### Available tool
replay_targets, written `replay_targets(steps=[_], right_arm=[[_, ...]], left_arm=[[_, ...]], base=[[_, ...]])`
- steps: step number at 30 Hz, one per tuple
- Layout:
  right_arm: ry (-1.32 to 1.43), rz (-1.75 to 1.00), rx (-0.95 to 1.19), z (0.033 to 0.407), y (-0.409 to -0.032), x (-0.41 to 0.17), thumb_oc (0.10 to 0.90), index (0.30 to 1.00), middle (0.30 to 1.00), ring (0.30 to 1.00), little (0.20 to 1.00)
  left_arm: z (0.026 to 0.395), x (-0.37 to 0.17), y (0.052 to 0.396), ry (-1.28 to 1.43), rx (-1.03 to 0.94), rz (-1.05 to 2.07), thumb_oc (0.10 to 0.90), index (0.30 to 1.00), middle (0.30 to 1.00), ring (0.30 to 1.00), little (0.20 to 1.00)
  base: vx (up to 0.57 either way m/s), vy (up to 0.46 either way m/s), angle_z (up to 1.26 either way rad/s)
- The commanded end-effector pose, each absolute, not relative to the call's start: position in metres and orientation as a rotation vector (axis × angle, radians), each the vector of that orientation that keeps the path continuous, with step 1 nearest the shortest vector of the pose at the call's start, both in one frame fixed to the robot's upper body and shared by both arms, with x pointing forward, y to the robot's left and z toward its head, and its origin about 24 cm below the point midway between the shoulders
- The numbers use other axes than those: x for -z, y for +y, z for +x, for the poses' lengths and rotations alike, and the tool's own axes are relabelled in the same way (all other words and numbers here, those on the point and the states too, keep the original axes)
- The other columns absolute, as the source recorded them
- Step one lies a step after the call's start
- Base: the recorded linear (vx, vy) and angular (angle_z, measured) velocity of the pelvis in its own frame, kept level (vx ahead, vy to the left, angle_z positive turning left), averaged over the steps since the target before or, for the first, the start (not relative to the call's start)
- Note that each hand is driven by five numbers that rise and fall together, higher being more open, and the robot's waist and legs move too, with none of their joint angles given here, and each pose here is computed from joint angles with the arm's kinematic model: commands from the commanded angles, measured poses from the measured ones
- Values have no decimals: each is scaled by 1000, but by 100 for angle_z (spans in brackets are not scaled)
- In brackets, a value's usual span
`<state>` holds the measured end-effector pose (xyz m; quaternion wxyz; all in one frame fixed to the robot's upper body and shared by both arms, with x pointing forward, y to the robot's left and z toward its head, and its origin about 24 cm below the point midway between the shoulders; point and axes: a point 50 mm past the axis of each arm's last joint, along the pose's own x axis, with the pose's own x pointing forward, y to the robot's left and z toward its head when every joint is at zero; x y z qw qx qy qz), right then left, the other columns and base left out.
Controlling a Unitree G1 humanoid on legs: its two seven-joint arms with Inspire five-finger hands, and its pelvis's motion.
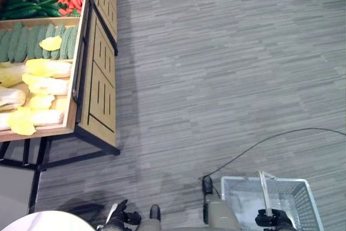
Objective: Get the vegetables into the basket
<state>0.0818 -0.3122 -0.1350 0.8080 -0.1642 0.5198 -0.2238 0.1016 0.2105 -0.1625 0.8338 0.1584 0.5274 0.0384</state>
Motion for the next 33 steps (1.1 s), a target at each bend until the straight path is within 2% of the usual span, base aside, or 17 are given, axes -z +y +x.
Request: replay_targets(steps=[1, 4, 11, 22, 29, 33], right_arm=[[1036, -399, 523, 85, -333, 122, 400, 300, 300, 300, 300], [1048, -402, 558, 77, -340, 120, 400, 300, 300, 300, 300], [1054, -395, 616, 71, -349, 116, 400, 300, 300, 300, 300], [1112, -401, 561, 58, -336, 126, 400, 300, 300, 300, 300], [1081, -383, 478, 78, -317, 132, 400, 300, 300, 300, 300], [1034, -403, 441, 98, -313, 129, 400, 300, 300, 300, 300]], left_arm=[[105, 159, 223, 1102, -118, 366, 900, 1000, 1000, 1000, 1000], [124, 154, 221, 1047, -116, 371, 900, 1000, 1000, 1000, 1000], [142, 149, 212, 993, -73, 397, 900, 1000, 1000, 1000, 1000], [121, 153, 228, 1056, -90, 446, 900, 1000, 1000, 1000, 1000], [142, 143, 238, 983, -105, 463, 900, 1000, 1000, 1000, 1000], [141, 142, 243, 989, -111, 477, 900, 1000, 1000, 1000, 1000]], base=[[198, -203, 15], [200, -231, 19], [183, -56, 43], [317, 160, -26], [152, 175, -5], [163, 203, 9]])
